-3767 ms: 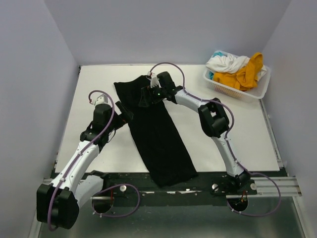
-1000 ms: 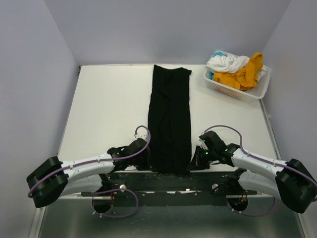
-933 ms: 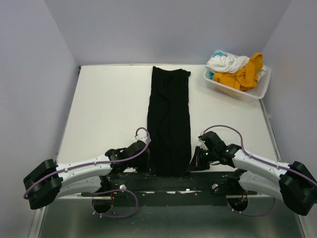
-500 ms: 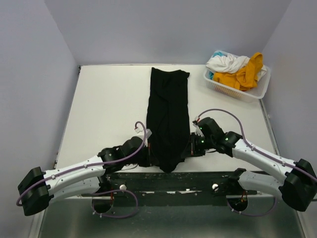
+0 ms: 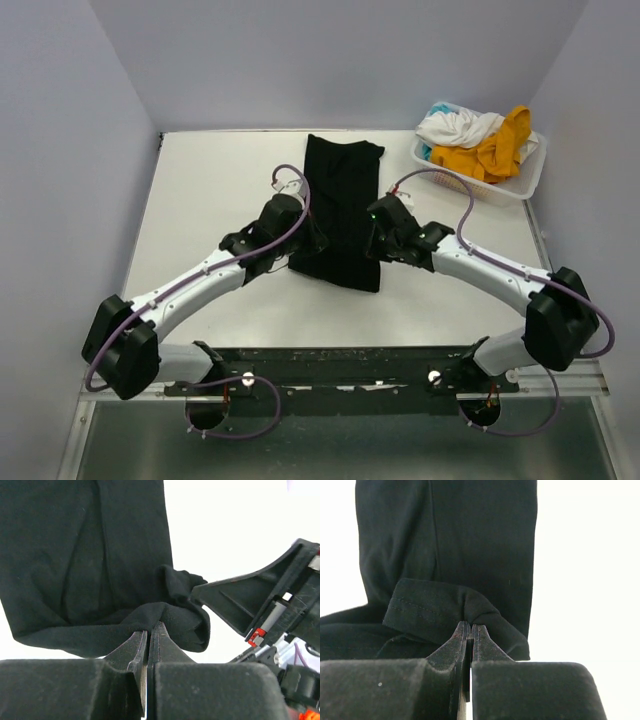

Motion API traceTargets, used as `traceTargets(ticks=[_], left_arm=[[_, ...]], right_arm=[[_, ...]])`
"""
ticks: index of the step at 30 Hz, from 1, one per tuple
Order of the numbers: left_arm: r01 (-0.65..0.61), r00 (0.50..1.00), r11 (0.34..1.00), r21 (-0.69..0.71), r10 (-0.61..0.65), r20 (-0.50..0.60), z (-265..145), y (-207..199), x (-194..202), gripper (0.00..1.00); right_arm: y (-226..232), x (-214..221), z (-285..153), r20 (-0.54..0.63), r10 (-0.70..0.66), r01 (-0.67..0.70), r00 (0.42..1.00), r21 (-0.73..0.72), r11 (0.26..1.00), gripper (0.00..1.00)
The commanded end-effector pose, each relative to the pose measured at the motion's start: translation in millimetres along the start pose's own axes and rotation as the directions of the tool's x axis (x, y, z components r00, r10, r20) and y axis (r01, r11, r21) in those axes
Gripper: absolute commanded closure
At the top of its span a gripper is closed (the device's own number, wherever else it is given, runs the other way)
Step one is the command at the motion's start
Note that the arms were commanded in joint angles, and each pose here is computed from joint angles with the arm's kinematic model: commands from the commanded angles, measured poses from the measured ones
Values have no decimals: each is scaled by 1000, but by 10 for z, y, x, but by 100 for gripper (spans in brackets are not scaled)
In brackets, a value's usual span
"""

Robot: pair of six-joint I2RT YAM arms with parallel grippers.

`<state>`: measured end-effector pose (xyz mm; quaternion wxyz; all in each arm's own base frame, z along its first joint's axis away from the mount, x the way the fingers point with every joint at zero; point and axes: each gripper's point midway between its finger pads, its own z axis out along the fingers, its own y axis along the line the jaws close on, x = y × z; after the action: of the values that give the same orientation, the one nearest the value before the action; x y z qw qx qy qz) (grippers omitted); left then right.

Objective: Fold and stack the t-shirts
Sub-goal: Fold the folded rectangular tshirt in 1/3 of the way

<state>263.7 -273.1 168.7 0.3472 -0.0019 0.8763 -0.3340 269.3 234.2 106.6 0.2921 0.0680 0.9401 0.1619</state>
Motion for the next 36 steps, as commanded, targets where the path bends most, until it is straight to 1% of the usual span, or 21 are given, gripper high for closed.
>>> traceTargets(ticks=[1,4,9,14,16,22,24,27,32,36], left_arm=[[-38,999,992,-117,41,22,134,180,-344,100],[-25,1000,992,-127,26,7,250,210,-476,100],[-7,1000,986,-168,10,22,366,338,-731,100],[11,1000,981,-196,-9,7,532,517,-903,100],[32,999,978,-208,-32,4,594,610,-979,100],[36,999,986,-165,-40,-21,812,696,-1082,100],[38,999,984,-174,-44,-31,879,750,-1100,100],[42,998,985,-168,-48,-34,971,815,-1150,100],[26,998,992,-123,-33,-56,1100,802,-1173,100],[30,997,991,-133,-38,-62,1197,864,-1180,100]], right_arm=[[-111,-605,45,219,-5,-34,976,174,984,99],[-86,-793,136,246,-21,-27,969,191,981,99],[-120,-1039,323,259,-25,-27,966,193,981,99],[-31,-1142,567,231,-28,8,973,88,996,99],[-38,-1180,662,227,-18,1,974,77,997,99],[-122,-1308,884,248,-16,-7,969,95,995,99],[-140,-1354,939,264,-17,-10,964,100,995,99],[-234,-1405,1003,279,-17,-25,960,149,989,99],[-328,-1424,989,297,-12,-49,955,196,979,99],[-352,-1490,998,314,-31,-41,949,218,975,99]])
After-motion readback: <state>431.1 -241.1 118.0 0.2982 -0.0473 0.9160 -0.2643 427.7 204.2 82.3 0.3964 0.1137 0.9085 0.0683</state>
